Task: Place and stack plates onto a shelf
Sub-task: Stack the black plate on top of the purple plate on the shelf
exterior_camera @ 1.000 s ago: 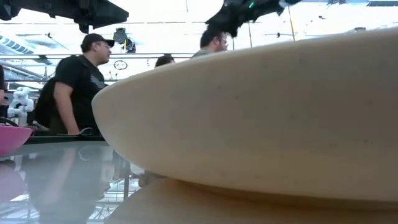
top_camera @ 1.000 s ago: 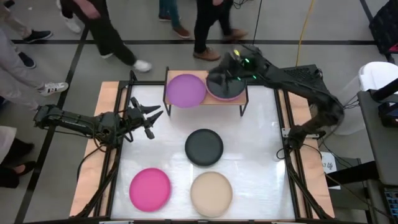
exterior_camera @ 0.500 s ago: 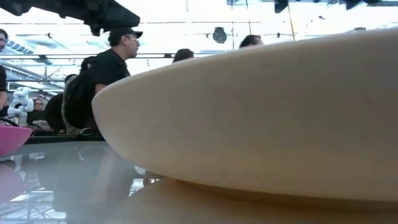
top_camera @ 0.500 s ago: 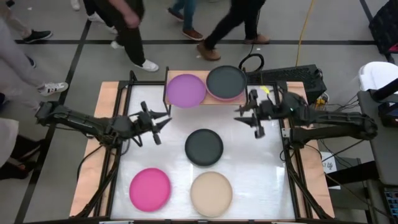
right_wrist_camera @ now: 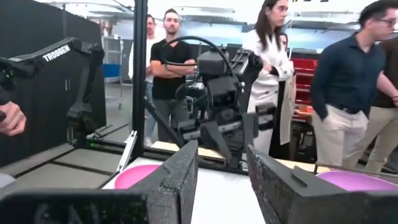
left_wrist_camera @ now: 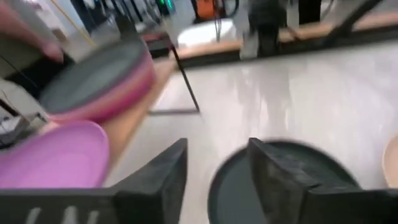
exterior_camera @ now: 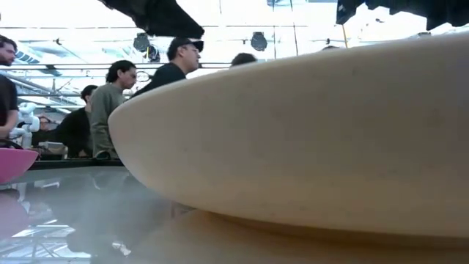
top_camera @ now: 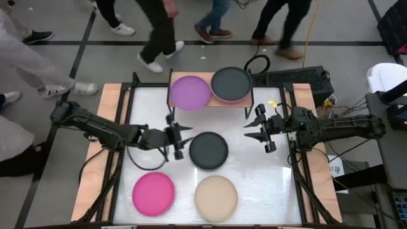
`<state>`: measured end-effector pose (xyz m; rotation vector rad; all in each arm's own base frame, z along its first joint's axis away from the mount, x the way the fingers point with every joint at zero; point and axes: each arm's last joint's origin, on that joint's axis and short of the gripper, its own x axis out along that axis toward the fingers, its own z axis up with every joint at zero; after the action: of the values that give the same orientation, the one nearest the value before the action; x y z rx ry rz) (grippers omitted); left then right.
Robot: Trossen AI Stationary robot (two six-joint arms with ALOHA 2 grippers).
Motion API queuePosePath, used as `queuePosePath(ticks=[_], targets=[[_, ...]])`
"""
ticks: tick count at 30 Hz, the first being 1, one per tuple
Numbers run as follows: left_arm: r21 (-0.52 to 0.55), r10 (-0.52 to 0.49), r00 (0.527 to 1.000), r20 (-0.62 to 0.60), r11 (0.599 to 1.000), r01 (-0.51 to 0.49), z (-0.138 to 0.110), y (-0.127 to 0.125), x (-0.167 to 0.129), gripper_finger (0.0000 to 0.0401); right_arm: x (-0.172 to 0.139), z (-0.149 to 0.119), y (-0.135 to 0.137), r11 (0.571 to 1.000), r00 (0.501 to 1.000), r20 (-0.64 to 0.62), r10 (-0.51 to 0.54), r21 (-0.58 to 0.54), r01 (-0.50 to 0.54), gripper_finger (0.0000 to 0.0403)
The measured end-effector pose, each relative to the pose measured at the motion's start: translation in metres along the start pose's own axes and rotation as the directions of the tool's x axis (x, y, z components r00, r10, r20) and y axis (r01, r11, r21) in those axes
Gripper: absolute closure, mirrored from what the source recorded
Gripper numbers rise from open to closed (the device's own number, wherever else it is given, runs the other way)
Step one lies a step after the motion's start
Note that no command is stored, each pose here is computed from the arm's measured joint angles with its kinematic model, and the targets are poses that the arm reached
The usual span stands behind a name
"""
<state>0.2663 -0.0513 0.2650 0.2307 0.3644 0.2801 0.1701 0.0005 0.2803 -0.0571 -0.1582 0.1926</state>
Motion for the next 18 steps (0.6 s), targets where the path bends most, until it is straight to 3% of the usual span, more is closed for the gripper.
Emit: queuePosePath(ticks=[7,18], targets=[[0.069,-0.151,0.980,-0.126,0.985,0.161,-0.021,-0.032,0.017,0.0157,0.000,0.000,0.002,1.000,1.000,-0.002,0.012,-0.008,-0.012,0.0284],[0.239,-0.231,0.940,-0.252,0.926,0.292,-0.053,-0.074,0.029,0.0153,0.000,0.004,0.002,0.999,0.999,0.035,0.011,-0.037,-0.009,0.0284]])
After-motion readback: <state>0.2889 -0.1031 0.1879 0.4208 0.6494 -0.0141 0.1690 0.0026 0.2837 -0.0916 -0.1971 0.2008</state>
